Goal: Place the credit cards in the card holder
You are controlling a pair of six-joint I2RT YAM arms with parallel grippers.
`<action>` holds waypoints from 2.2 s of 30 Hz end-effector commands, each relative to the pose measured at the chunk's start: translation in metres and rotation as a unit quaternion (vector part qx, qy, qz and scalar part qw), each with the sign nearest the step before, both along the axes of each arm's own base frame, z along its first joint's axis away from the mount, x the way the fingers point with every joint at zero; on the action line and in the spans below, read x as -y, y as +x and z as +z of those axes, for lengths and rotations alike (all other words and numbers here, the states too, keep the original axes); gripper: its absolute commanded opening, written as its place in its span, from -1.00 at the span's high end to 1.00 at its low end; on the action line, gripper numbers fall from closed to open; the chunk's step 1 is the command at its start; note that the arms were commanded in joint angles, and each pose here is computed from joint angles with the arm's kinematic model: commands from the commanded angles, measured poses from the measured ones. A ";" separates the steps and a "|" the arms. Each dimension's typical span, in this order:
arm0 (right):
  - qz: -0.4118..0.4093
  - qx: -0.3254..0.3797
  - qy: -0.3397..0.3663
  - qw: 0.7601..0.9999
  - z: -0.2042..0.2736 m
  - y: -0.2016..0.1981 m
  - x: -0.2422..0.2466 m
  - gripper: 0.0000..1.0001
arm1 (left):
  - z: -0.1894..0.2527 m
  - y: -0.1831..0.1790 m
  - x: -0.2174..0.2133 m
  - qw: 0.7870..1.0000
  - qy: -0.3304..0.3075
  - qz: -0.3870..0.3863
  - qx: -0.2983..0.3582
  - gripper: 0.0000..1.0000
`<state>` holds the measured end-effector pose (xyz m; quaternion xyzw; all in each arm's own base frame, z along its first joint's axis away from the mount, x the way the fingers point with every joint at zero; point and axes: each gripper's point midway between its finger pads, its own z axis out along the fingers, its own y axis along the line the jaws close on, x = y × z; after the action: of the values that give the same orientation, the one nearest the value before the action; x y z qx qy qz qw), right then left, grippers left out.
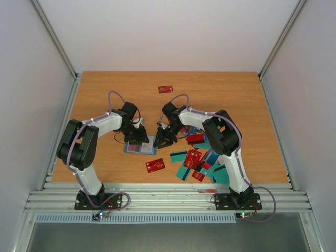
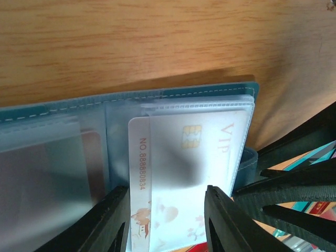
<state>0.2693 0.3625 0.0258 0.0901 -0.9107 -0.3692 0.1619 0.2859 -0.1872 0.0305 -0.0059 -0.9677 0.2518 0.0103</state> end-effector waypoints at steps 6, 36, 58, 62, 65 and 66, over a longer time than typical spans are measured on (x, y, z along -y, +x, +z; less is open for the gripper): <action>0.009 0.040 -0.025 0.999 0.007 0.004 0.021 0.45 | 0.017 -0.006 0.027 0.997 -0.080 0.012 -0.005 0.17; -0.050 0.024 0.065 0.996 0.050 0.004 0.018 0.29 | 0.055 -0.032 -0.016 0.998 0.023 -0.019 0.060 0.10; 0.000 0.073 -0.034 0.997 0.030 0.005 0.043 0.29 | 0.059 -0.015 -0.012 0.997 -0.026 -0.001 0.072 0.07; -0.005 0.070 -0.009 0.998 0.035 0.016 0.029 0.28 | 0.053 -0.003 0.014 0.997 -0.057 -0.013 0.054 0.20; -0.007 0.063 0.000 0.998 0.033 0.021 0.023 0.28 | 0.045 0.003 0.030 0.996 -0.084 -0.012 0.031 0.32; -0.007 0.061 0.001 0.998 0.032 0.022 0.021 0.29 | 0.042 0.005 0.033 0.996 -0.088 -0.012 0.028 0.34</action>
<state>0.2862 0.3293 0.0588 0.1018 -0.9270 -0.3480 0.0961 0.2740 -0.1945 0.0700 -0.0239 -0.9589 0.2825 -0.0145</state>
